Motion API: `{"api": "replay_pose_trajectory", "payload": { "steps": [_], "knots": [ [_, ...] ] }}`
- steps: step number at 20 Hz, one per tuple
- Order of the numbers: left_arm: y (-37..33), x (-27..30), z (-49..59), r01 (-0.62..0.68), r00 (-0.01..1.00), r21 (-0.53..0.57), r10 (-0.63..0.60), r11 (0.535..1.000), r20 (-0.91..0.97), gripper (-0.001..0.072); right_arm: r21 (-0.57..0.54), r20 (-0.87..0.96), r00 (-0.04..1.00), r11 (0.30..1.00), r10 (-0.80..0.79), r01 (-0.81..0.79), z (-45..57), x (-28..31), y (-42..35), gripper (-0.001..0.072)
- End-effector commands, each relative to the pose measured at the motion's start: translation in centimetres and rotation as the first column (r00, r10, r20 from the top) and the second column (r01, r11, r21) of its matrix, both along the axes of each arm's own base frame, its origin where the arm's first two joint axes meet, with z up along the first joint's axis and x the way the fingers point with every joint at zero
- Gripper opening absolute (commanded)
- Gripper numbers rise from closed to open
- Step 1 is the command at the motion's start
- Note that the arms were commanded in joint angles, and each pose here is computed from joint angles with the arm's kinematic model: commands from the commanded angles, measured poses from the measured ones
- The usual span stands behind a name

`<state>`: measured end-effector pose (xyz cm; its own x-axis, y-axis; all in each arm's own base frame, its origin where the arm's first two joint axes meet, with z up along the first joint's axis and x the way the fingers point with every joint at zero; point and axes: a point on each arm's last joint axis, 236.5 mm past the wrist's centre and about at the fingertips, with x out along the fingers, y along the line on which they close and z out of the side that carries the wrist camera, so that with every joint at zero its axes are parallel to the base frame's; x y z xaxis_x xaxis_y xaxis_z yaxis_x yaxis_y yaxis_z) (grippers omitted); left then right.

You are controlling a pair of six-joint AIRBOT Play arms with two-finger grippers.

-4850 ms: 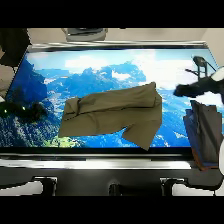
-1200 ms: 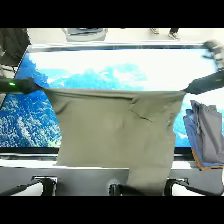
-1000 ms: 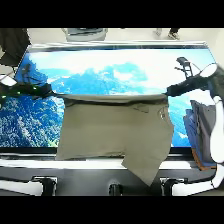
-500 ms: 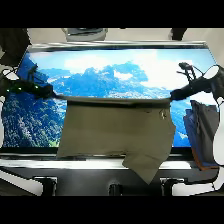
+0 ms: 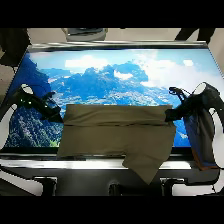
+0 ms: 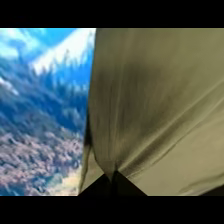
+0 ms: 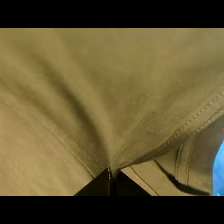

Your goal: Fold the shirts.

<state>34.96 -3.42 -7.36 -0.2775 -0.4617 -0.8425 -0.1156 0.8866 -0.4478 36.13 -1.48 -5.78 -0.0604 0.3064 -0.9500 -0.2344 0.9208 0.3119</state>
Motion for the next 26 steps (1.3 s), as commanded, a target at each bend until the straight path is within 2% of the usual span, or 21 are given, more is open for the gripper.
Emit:
{"api": "replay_pose_trajectory", "payload": {
  "steps": [1, 5, 6, 7, 8, 9, 10, 11, 12, 14, 15, 16, 19, 21, 26],
  "knots": [
    [-0.3, -1.7, -0.4, 0.002, 0.998, -0.007, -0.002, 1.0, -0.069, 0.0026, -0.012, -0.002, 1.0, 1.0, -0.011, 0.011, -0.6, -0.2, -0.1, 0.0045],
    [0.0, -2.0, -0.3, 0.003, 0.996, -0.001, -0.003, 1.0, -0.084, 0.0026, -0.042, -0.025, 1.0, 0.999, -0.014, 0.013, -0.8, -0.7, -0.8, 0.0046],
    [-0.3, -1.9, -0.3, 0.001, 0.997, -0.011, -0.002, 1.0, -0.077, 0.0042, -0.027, -0.02, 1.0, 0.999, -0.018, 0.018, -0.7, -0.5, -0.4, 0.0117],
    [-0.6, -1.6, -0.1, -0.003, 0.998, -0.031, 0.001, 0.999, -0.066, 0.0234, -0.011, -0.016, 1.0, 1.0, -0.023, 0.023, -0.5, -0.4, -0.1, 0.0276],
    [-0.5, -1.5, 0.1, -0.008, 0.998, -0.033, 0.006, 0.999, -0.064, 0.0479, -0.018, -0.014, 1.0, 1.0, -0.02, 0.02, -0.4, -0.4, -0.2, 0.0339],
    [-0.1, -1.4, 0.6, -0.015, 0.998, -0.033, 0.013, 0.999, -0.061, 0.0504, -0.036, -0.033, 0.999, 0.999, -0.002, 0.001, 0.1, -1.1, -0.7, 0.04],
    [0.4, -1.4, 1.2, -0.027, 0.998, -0.032, 0.025, 0.999, -0.051, 0.048, -0.046, -0.069, 0.995, 0.996, 0.068, -0.071, 1.0, -2.5, -1.1, 0.0424],
    [1.0, -1.7, 2.0, -0.037, 0.998, -0.032, 0.035, 0.999, -0.046, 0.0395, -0.061, -0.132, 0.982, 0.988, 0.135, -0.144, 2.0, -4.6, -1.8, 0.0443],
    [1.4, -2.0, 2.6, -0.054, 0.998, -0.029, 0.053, 0.998, -0.038, 0.0387, -0.1, -0.176, 0.978, 0.986, 0.115, -0.134, 2.6, -6.0, -2.9, 0.0448],
    [2.0, -4.5, 2.9, -0.077, 0.996, -0.012, 0.076, 0.997, -0.055, 0.0398, -0.077, -0.161, 0.985, 0.994, 0.058, -0.071, 3.3, -7.3, -2.6, 0.0446],
    [2.5, -6.5, 2.2, -0.085, 0.993, 0.023, 0.086, 0.996, -0.077, 0.0476, -0.076, -0.168, 0.984, 0.995, 0.051, -0.064, 3.2, -8.4, -2.7, 0.0445],
    [2.6, -8.5, 1.2, -0.091, 0.991, 0.044, 0.095, 0.995, -0.094, 0.0492, -0.079, -0.183, 0.982, 0.995, 0.047, -0.063, 2.8, -9.6, -2.6, 0.0444],
    [1.7, -13.8, -1.5, -0.132, 0.982, 0.048, 0.137, 0.99, -0.128, 0.0491, -0.066, -0.208, 0.977, 0.996, 0.048, -0.063, 1.8, -12.2, -1.7, 0.0438],
    [1.0, -16.1, -2.4, -0.119, 0.982, 0.036, 0.123, 0.992, -0.146, 0.0491, -0.072, -0.197, 0.979, 0.996, 0.047, -0.062, 1.8, -13.1, -1.5, 0.0438],
    [-0.3, -18.3, -3.8, -0.134, 0.975, 0.019, 0.135, 0.991, -0.176, 0.0488, -0.091, -0.139, 0.989, 0.994, 0.048, -0.061, 2.7, -13.0, -1.6, 0.0438]
  ]
}}
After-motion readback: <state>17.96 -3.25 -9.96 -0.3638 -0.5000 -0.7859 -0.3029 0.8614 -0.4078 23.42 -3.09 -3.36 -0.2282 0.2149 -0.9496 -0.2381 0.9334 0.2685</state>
